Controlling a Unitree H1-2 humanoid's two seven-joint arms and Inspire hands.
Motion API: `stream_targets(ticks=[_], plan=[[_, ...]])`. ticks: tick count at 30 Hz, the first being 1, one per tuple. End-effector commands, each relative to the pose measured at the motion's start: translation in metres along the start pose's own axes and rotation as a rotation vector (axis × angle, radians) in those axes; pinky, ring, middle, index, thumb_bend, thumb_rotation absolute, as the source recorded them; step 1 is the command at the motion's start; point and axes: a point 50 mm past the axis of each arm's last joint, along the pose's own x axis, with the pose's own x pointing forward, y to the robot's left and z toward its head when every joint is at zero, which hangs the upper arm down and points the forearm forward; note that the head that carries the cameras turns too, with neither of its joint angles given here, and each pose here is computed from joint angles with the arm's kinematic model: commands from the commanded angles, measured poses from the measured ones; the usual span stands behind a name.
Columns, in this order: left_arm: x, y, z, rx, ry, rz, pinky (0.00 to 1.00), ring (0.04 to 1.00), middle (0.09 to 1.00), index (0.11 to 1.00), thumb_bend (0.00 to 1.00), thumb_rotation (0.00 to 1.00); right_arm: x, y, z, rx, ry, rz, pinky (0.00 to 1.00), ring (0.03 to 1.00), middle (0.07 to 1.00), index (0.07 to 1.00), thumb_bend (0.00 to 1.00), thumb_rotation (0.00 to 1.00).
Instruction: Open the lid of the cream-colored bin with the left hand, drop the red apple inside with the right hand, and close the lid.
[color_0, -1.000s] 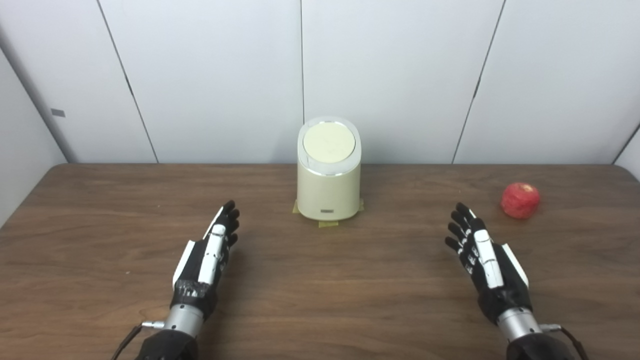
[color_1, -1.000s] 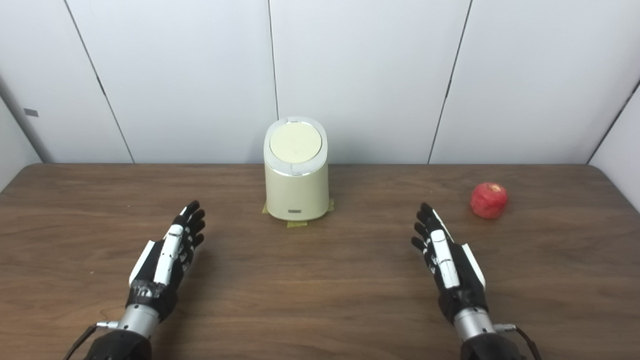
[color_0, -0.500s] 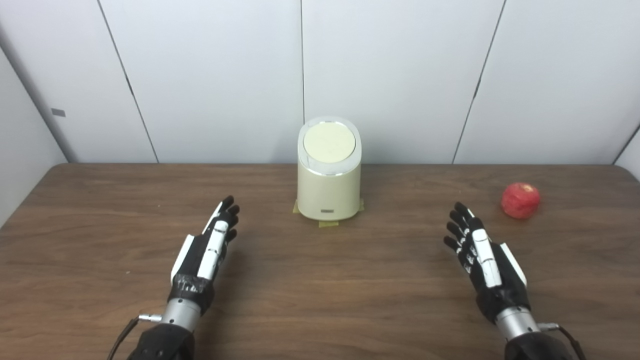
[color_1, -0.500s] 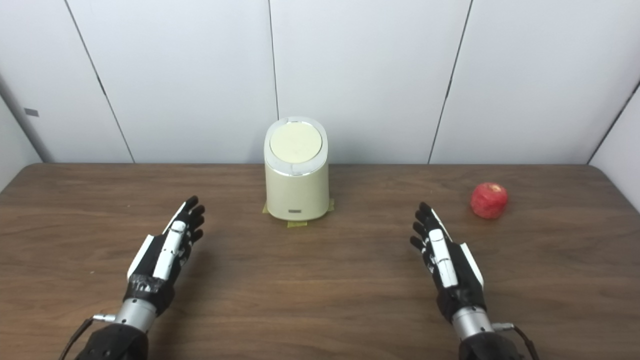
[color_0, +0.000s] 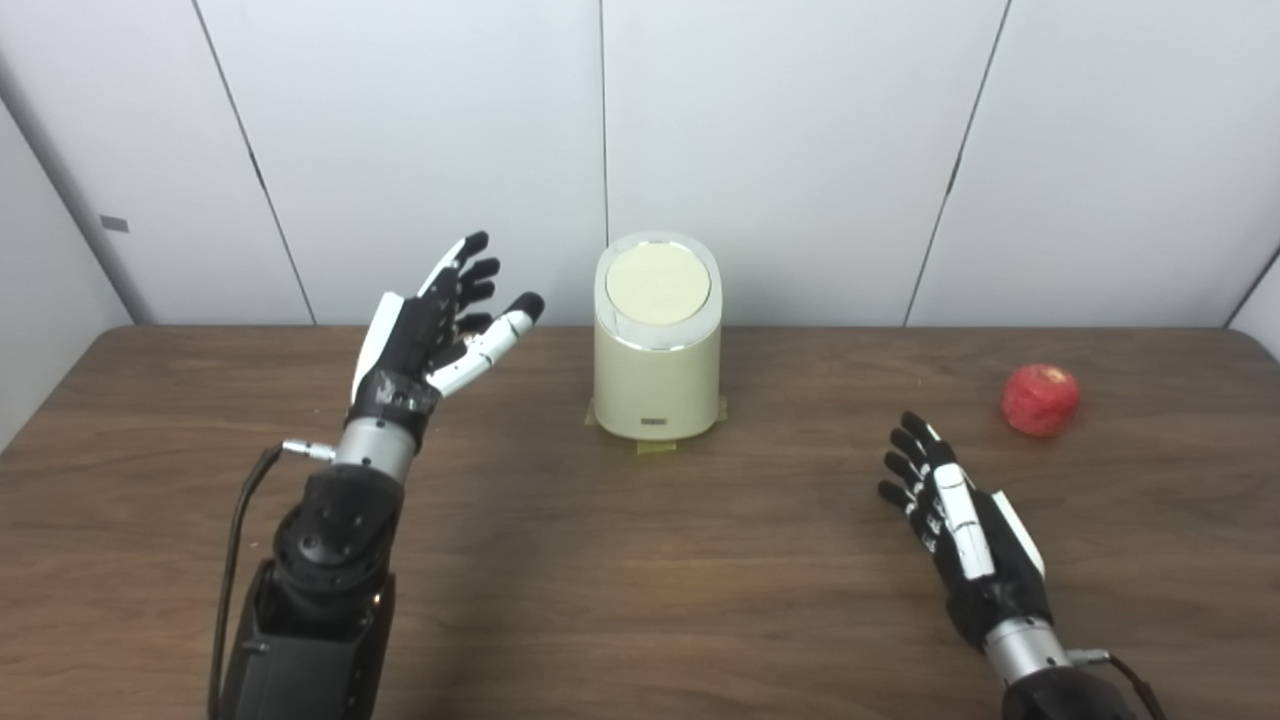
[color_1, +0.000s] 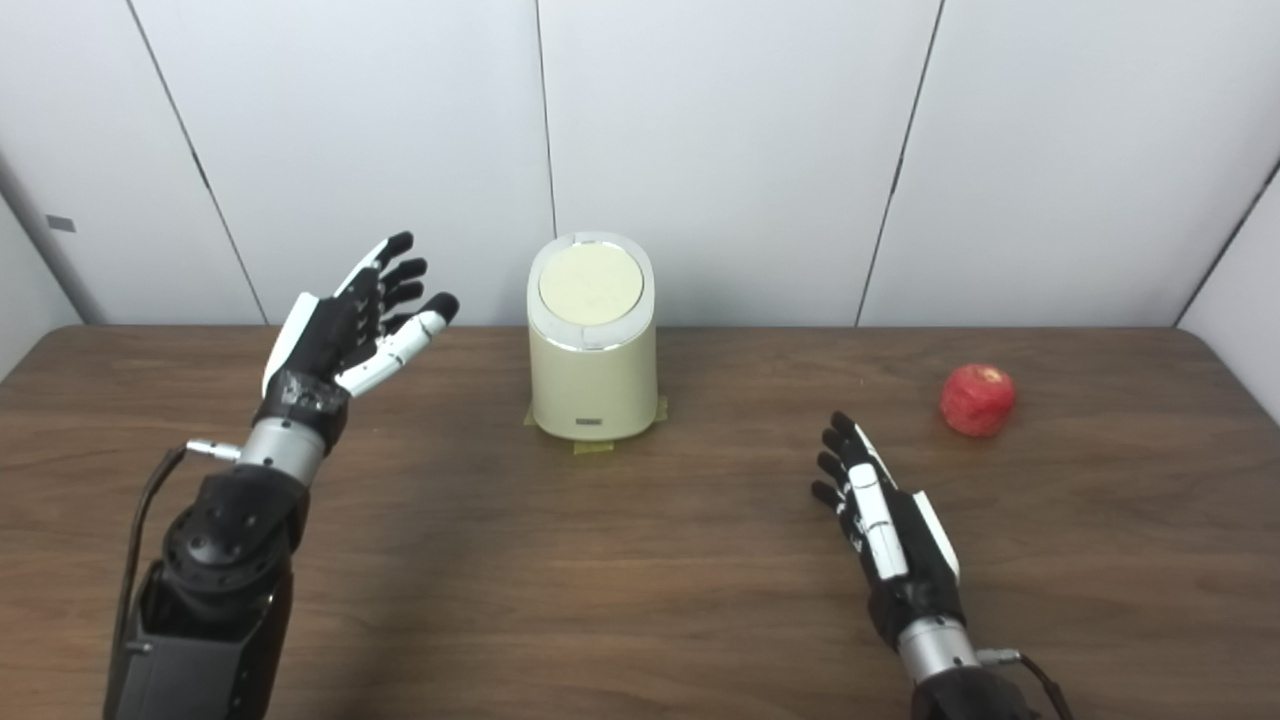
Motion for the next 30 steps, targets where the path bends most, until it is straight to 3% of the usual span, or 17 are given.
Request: stream_targets(ticks=[1, 5, 9, 12, 22, 30], plan=[[0.025, 0.011, 0.032, 0.067, -0.083, 0.014, 0.84, 0.882, 0.905, 0.956, 0.8, 0.46, 0.009, 0.003, 0.017, 0.0, -0.093, 0.006, 0.9, 0.951, 0.956, 0.949, 0.59, 0.95], [0.052, 0.01, 0.049, 0.086, -0.096, -0.023, 0.83, 0.899, 0.927, 0.959, 0.85, 0.39, 0.009, 0.005, 0.016, 0.011, -0.098, 0.014, 0.9, 0.952, 0.962, 0.955, 0.59, 0.95], [0.077, 0.009, 0.067, 0.12, -0.105, -0.06, 0.81, 0.899, 0.914, 0.926, 0.84, 0.2, 0.009, 0.008, 0.016, 0.008, -0.1, 0.011, 0.89, 0.942, 0.958, 0.955, 0.59, 0.95], [0.093, 0.007, 0.079, 0.159, -0.106, -0.081, 0.8, 0.887, 0.9, 0.914, 0.85, 0.13, 0.009, 0.01, 0.016, 0.01, -0.1, 0.012, 0.88, 0.938, 0.956, 0.953, 0.59, 0.95], [0.143, -0.015, 0.104, 0.358, -0.081, -0.18, 0.71, 0.85, 0.91, 0.933, 0.9, 0.11, 0.007, 0.016, 0.021, -0.013, -0.101, 0.005, 0.93, 0.939, 0.946, 0.956, 0.59, 0.98], [0.161, -0.036, 0.113, 0.53, -0.111, -0.231, 0.75, 0.903, 0.947, 0.949, 0.92, 0.07, 0.007, 0.019, 0.023, -0.026, -0.105, 0.003, 0.93, 0.939, 0.946, 0.962, 0.61, 0.99]])
